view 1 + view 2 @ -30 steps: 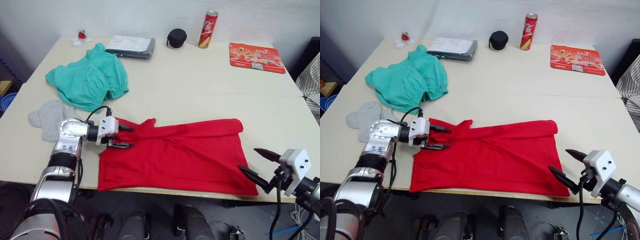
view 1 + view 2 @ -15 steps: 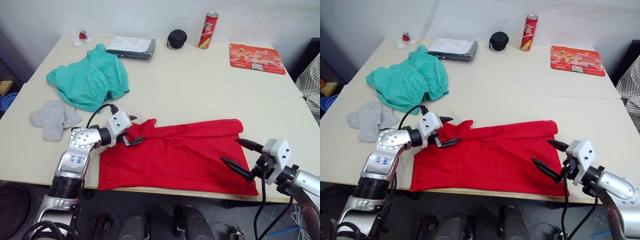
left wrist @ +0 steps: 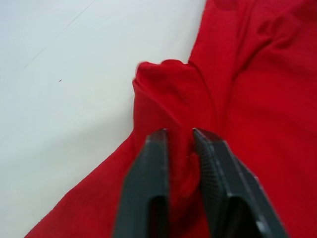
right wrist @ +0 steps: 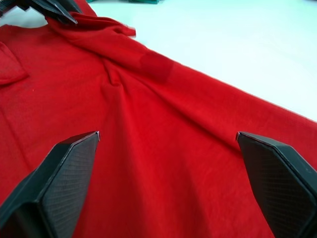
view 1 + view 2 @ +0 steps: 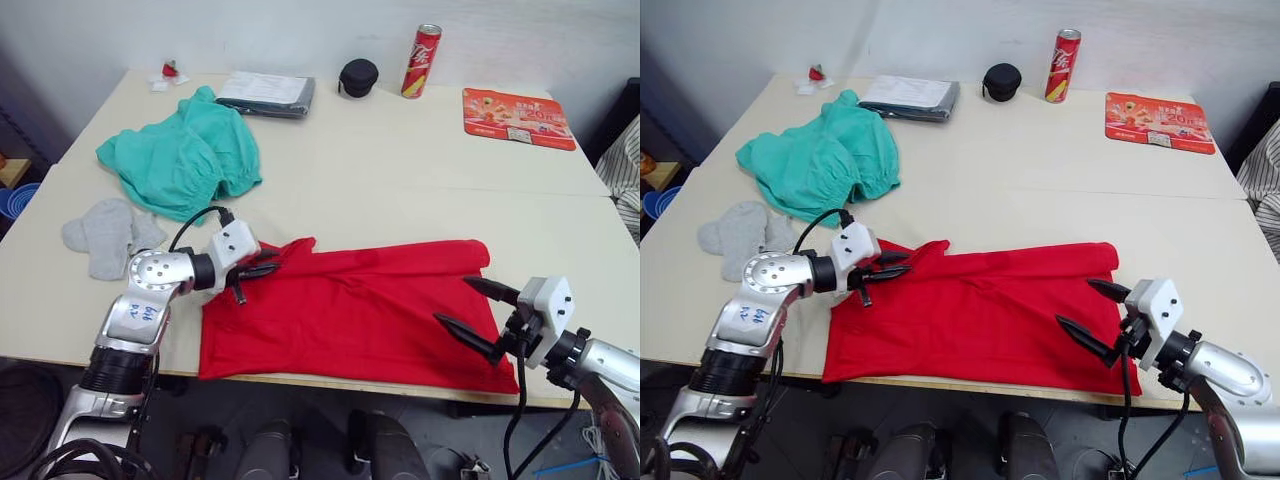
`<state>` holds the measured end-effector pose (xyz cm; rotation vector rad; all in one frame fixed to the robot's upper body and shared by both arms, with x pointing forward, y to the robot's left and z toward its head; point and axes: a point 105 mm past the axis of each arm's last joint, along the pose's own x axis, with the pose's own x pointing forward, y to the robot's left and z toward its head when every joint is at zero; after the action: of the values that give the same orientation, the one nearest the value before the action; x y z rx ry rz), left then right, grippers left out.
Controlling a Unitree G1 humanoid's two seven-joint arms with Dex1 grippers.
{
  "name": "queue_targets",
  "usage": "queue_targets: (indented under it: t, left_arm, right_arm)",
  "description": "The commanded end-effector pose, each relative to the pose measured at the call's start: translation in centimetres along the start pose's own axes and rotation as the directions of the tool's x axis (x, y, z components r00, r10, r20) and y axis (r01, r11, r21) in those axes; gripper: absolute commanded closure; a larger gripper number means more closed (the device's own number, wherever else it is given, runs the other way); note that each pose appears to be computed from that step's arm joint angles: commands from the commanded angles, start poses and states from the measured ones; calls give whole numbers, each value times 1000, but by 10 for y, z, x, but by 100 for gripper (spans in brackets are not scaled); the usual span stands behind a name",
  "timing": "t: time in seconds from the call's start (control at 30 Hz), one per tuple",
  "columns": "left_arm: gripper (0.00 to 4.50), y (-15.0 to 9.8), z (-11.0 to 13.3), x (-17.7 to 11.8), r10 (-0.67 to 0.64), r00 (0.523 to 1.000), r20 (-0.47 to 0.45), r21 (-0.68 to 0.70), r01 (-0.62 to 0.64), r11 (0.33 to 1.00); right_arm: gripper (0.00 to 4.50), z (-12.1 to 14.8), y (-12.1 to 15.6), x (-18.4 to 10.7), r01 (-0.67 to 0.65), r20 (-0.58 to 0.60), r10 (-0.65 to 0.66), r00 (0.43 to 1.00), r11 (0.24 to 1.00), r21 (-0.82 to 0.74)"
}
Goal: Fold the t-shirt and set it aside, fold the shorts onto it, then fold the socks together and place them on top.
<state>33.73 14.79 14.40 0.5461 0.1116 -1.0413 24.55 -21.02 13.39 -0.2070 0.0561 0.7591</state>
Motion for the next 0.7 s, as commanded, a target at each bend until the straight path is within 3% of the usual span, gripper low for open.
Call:
queue_targets:
  t: [0.03, 0.17, 0.27, 0.5, 0.7]
  left_arm:
    - [402, 7, 6, -9, -30, 999, 31, 38, 29, 999]
    - [402, 4, 11, -11, -127, 987, 97, 103, 117, 988]
    - [402, -12, 16, -20, -282, 948, 148, 208, 249, 946]
    - [402, -40, -6, -45, -523, 852, 12, 408, 473, 781]
    - [402, -31, -17, -46, -483, 875, -43, 437, 451, 778]
  right_arm:
    - [0, 9, -3, -4, 12, 19, -11, 1000, 1000, -29]
    - [0, 6, -7, -5, 19, 9, -19, 1000, 999, -28]
    - [0, 3, -8, -8, 21, -8, -21, 1000, 999, -26]
    - [0, -6, -11, -14, 24, -42, -25, 999, 999, -24]
    - [0, -11, -11, -17, 24, -63, -24, 998, 1000, -11]
